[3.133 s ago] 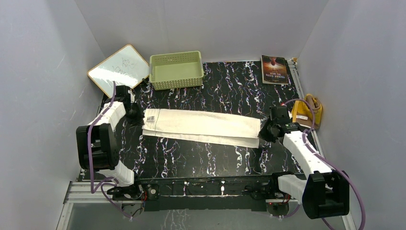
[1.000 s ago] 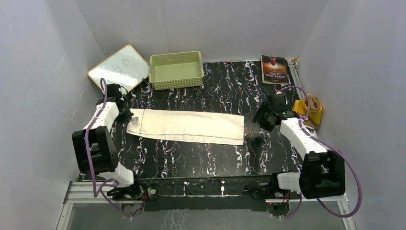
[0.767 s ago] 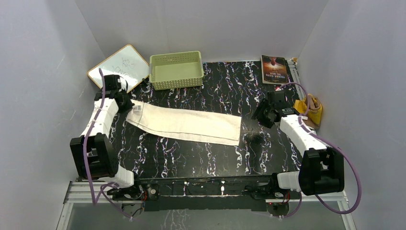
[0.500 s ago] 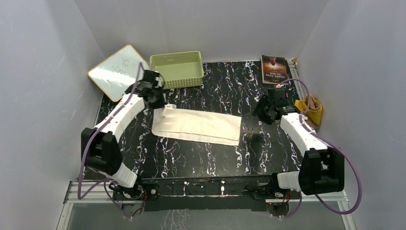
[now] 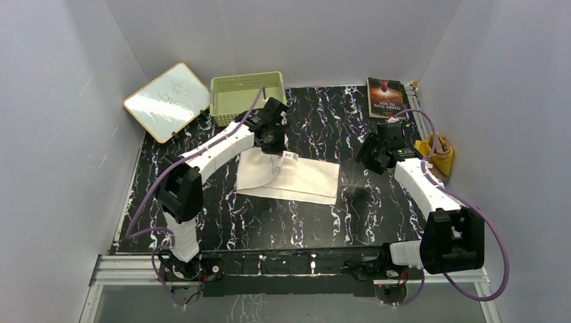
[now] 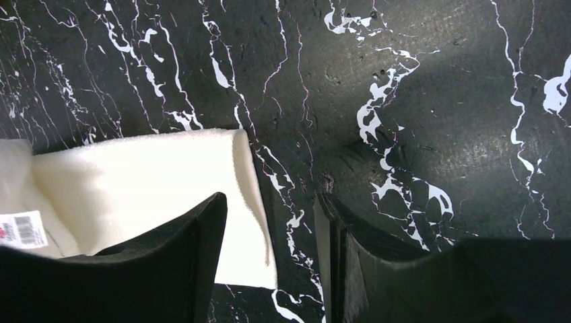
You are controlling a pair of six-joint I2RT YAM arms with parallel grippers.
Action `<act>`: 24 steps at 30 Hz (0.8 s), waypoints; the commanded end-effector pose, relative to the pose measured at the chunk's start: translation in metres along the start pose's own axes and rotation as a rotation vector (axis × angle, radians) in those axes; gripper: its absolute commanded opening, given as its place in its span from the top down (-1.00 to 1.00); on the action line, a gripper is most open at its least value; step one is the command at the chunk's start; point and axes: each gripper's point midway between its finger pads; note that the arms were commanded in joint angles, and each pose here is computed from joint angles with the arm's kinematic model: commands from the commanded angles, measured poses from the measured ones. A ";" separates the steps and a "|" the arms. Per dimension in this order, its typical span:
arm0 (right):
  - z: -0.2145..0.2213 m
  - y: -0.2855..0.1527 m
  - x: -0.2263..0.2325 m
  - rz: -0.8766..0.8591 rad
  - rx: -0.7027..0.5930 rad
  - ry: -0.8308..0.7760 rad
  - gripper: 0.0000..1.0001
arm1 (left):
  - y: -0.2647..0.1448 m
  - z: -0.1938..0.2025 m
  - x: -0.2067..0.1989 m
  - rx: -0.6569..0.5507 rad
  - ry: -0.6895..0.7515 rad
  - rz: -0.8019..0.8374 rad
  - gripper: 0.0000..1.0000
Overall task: Roll the towels
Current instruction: Fold the towel at the center of the board.
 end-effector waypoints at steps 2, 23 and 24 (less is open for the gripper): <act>-0.024 -0.012 0.010 -0.028 -0.084 -0.019 0.03 | -0.001 0.022 -0.035 0.075 0.044 0.060 1.00; -0.014 -0.009 0.007 -0.025 -0.063 -0.020 0.03 | -0.011 0.050 -0.125 0.142 0.150 0.235 1.00; -0.014 -0.009 0.007 -0.025 -0.063 -0.020 0.03 | -0.009 0.054 -0.125 0.151 0.158 0.232 1.00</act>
Point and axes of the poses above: each gripper's point midway between its finger pads, its own y axis out along the fingers, its own x axis along the line the jaws close on, z = x × y, and after that the axes turned 8 degrees about -y, right-handed
